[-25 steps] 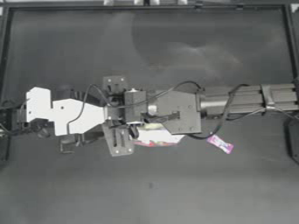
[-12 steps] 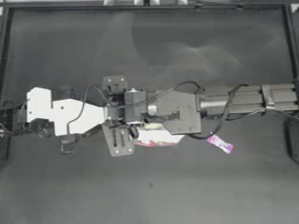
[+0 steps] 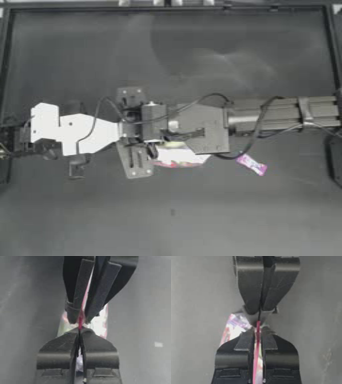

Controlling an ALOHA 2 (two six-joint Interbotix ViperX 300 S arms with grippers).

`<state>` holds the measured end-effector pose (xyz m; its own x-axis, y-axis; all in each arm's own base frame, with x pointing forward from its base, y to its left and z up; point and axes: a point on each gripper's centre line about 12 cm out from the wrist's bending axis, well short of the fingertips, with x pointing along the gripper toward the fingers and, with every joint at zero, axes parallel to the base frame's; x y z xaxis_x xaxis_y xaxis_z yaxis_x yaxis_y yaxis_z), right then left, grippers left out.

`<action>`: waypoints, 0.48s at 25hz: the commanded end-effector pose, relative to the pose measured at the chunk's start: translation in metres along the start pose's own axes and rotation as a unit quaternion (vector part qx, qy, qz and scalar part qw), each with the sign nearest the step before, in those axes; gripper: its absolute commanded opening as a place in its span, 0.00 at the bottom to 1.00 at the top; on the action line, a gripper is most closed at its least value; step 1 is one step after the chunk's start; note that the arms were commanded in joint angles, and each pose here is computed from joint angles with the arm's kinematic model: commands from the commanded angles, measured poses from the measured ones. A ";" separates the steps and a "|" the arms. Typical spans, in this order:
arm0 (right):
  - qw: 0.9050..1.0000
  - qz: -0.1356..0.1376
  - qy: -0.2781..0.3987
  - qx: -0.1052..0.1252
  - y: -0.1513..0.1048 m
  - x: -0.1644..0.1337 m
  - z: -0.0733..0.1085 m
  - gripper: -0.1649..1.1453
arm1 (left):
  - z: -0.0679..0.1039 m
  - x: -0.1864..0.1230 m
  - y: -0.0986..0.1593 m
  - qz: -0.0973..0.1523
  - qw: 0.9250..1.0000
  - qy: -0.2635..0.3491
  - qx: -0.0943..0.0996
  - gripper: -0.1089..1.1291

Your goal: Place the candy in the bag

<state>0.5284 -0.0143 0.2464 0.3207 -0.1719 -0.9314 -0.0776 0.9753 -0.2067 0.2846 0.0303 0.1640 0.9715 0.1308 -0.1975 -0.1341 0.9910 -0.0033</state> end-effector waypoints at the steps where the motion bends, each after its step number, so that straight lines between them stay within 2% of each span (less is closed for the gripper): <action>1: 1.000 -0.005 -0.029 0.003 -0.004 -0.022 0.008 0.37 | 0.009 0.003 -0.001 0.000 1.000 -0.015 -0.001 0.28; 3: 1.000 -0.005 -0.029 0.003 -0.004 -0.022 0.008 0.37 | 0.009 0.003 -0.001 -0.001 1.000 -0.015 0.000 0.24; 12: 1.000 -0.005 -0.025 0.003 -0.004 -0.022 0.007 0.37 | 0.010 0.002 -0.001 -0.001 1.000 -0.017 0.000 0.21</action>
<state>0.5279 -0.0145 0.2467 0.3164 -0.1738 -0.9326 -0.0760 0.9753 -0.2075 0.2846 0.0299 0.1638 0.9715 0.1292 -0.1990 -0.1325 0.9912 -0.0033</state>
